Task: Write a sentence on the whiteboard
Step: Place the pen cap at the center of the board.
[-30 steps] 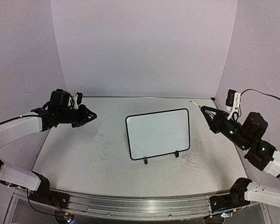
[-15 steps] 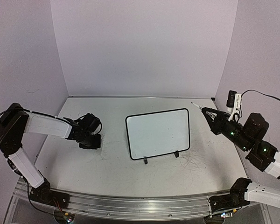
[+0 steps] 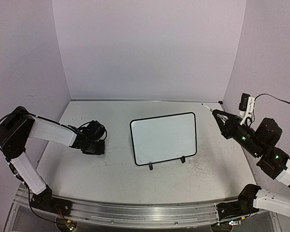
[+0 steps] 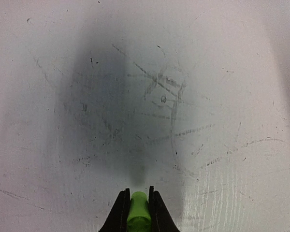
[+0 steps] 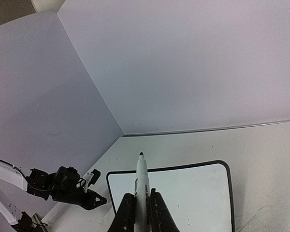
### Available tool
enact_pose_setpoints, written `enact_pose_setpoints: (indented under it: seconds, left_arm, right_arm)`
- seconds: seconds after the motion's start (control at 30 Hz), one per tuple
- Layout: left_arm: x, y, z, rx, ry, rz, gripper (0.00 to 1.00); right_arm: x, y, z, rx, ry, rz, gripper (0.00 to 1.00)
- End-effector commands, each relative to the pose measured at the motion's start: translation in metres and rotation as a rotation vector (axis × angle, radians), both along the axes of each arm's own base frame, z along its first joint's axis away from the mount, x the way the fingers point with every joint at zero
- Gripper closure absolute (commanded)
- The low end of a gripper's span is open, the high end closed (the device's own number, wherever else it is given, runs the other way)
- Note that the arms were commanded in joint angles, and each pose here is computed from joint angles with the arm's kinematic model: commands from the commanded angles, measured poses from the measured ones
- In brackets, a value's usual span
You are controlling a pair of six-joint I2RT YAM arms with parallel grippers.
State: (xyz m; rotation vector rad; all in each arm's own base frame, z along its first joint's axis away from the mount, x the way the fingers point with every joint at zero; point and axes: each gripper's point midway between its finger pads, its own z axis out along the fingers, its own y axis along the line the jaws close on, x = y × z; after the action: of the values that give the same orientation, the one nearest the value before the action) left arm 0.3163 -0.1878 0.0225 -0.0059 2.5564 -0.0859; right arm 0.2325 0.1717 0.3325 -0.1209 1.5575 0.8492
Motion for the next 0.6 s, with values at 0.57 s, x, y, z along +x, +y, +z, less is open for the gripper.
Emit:
enact_pose_setpoints:
  seconds: [0.57]
  left_arm:
    - [0.0042, -0.0029, -0.0062, 0.013, -0.019, -0.009, 0.87]
  right_arm:
    - [0.0065, -0.0012, 0.0007, -0.004, -0.008, -0.029, 1.0]
